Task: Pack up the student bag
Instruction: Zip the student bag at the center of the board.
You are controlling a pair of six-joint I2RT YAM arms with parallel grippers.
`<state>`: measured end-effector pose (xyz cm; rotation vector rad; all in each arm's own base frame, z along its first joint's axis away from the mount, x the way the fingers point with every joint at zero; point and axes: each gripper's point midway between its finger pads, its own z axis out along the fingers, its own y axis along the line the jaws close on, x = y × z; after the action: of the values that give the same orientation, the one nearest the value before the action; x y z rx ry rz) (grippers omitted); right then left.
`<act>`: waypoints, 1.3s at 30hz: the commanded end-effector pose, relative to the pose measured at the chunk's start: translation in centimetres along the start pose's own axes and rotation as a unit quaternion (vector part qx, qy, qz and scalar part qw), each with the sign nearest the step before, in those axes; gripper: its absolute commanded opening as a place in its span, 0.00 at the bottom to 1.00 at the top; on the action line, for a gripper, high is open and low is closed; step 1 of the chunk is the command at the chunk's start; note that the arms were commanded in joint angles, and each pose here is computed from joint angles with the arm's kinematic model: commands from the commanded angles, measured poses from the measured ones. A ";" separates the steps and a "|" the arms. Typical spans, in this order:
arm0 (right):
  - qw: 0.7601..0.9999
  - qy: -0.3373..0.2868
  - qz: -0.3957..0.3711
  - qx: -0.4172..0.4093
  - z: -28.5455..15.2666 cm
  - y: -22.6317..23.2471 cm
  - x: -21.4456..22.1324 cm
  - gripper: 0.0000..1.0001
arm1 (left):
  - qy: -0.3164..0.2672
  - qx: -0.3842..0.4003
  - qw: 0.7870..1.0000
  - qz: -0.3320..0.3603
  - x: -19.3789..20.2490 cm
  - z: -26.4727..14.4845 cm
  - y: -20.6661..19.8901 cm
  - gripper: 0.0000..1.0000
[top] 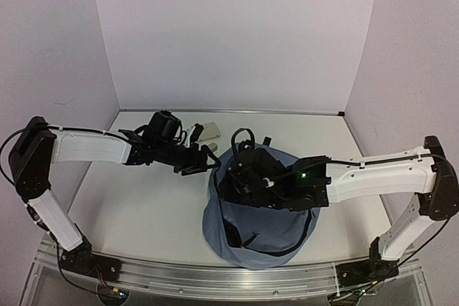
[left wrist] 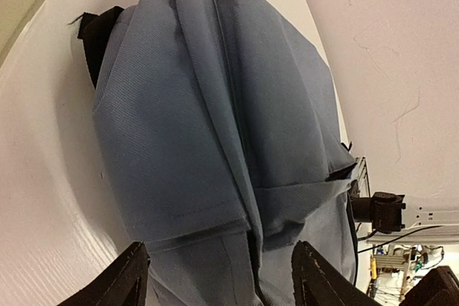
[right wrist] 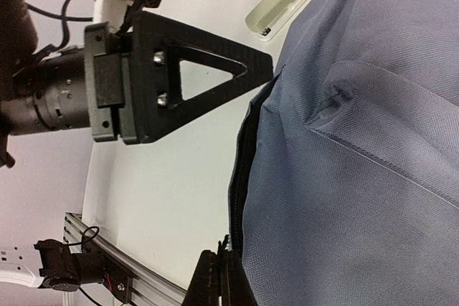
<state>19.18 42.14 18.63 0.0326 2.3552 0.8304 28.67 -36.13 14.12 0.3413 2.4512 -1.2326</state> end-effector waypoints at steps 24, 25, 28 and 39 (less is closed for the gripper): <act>0.999 -0.024 0.026 -0.005 0.6 0.0 -1.3 0.00 | 0.033 -0.058 0.996 -0.057 6.3 -1.6 -3.1 0.30; 0.999 -0.027 0.027 -0.003 0.6 -0.2 -1.3 0.00 | 0.035 -0.055 0.996 -0.059 6.5 -1.7 -3.2 0.26; 0.999 -0.031 0.039 0.007 0.8 -1.1 -1.7 0.00 | 0.040 -0.044 0.996 -0.069 7.4 -1.9 -3.2 0.08; 0.998 -0.034 0.051 0.034 0.7 -4.7 -2.7 0.00 | -0.003 -0.049 0.997 -0.057 8.4 -3.7 -1.2 0.00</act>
<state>20.90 39.51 14.35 0.1468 2.4196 0.7728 19.96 -34.23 12.61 0.1640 2.5896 -1.1518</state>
